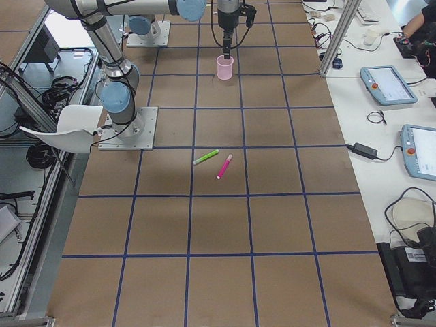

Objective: Insert purple and pink pens into pink cup

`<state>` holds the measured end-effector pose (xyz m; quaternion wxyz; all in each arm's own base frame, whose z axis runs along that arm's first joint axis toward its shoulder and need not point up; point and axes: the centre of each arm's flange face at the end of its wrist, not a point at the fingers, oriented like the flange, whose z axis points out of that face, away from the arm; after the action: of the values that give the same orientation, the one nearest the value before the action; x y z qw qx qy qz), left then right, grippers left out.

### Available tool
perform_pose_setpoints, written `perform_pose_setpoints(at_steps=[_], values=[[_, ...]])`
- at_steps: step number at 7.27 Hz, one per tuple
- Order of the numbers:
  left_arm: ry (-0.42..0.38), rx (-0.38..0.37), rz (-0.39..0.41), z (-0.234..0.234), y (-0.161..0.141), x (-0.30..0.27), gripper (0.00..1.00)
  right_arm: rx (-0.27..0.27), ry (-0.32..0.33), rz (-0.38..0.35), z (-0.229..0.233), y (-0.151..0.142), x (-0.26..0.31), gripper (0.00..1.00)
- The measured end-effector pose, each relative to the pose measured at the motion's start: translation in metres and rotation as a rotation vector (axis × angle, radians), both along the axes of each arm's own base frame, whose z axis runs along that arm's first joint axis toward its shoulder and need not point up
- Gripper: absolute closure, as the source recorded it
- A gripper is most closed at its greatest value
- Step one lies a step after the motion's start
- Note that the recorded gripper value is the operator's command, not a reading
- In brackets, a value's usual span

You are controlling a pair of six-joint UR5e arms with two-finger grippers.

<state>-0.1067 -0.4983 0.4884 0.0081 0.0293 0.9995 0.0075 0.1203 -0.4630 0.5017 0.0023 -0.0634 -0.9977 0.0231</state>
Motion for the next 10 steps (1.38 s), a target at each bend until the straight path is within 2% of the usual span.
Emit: perform_pose_setpoints(at_steps=[2, 4, 6, 8, 10], values=[[0.012, 0.063, -0.123, -0.031, 0.002, 0.034, 0.00, 0.024, 0.006, 0.003, -0.012, -0.001, -0.004, 0.00], [0.046, 0.122, -0.141, -0.093, -0.007, 0.121, 0.00, 0.081, 0.005, 0.035, -0.049, -0.001, -0.016, 0.00], [-0.030, 0.151, -0.151, -0.163, -0.023, 0.174, 0.00, 0.090, 0.003, 0.214, -0.084, -0.011, -0.084, 0.00], [-0.070, 0.175, -0.136, -0.205, -0.034, 0.208, 0.00, 0.043, 0.007, 0.470, -0.121, -0.010, -0.182, 0.00], [-0.063, 0.181, -0.212, -0.243, -0.044, 0.245, 0.00, 0.015, -0.031, 0.664, -0.166, -0.003, -0.276, 0.00]])
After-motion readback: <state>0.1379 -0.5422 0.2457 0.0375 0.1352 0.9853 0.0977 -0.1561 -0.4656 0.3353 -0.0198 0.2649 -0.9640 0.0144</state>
